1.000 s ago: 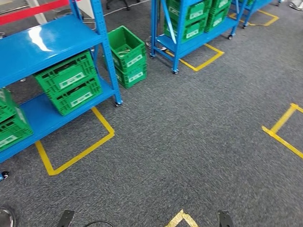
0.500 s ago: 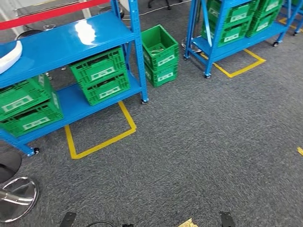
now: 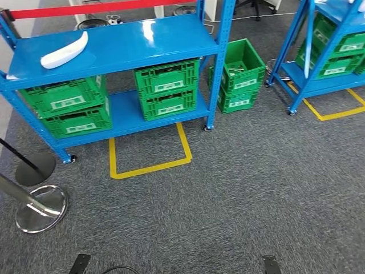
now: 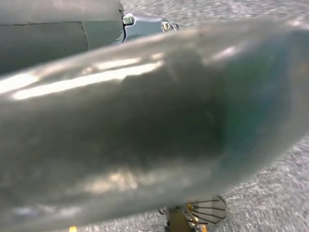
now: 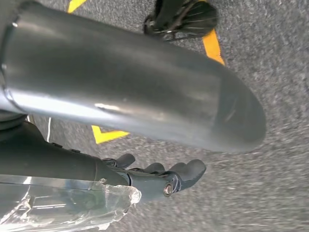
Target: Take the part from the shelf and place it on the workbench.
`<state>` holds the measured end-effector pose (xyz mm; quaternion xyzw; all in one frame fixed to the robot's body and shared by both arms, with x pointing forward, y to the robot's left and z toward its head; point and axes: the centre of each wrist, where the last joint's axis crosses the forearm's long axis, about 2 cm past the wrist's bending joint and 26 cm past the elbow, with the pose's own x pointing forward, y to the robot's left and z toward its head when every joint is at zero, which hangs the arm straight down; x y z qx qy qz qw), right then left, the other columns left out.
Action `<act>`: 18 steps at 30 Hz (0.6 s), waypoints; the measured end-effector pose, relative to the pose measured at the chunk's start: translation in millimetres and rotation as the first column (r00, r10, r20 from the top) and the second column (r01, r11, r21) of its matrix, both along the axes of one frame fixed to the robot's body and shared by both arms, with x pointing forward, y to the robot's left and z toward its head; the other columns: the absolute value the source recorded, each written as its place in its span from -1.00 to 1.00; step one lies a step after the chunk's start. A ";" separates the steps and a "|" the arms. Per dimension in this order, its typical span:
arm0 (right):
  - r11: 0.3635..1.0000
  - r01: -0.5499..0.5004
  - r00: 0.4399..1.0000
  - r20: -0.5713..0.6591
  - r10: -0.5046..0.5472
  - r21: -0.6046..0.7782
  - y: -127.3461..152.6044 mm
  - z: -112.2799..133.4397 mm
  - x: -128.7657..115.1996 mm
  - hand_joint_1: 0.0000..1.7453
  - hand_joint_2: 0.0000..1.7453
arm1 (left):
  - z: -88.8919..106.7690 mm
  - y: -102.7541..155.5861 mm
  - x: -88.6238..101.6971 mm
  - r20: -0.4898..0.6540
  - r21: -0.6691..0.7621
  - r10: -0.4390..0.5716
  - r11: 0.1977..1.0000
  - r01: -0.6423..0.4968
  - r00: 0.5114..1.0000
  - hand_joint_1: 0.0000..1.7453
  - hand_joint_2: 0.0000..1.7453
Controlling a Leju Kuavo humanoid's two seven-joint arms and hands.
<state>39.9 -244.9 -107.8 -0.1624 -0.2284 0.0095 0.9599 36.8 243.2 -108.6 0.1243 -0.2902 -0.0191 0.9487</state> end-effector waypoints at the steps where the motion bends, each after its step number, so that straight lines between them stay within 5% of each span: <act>1: 1.000 0.000 1.000 -0.001 0.000 0.000 0.0 -0.1 -0.6 -1.00 -1.00 | -0.2 0.0 -1.7 -0.003 0.000 0.000 1.000 0.000 1.000 -1.00 -1.00; 18: 1.000 -0.003 1.000 -0.002 0.003 -0.002 1.1 -0.2 -3.1 -1.00 -1.00 | -0.3 0.8 -2.0 -0.002 0.005 0.004 1.000 -0.004 1.000 -1.00 -1.00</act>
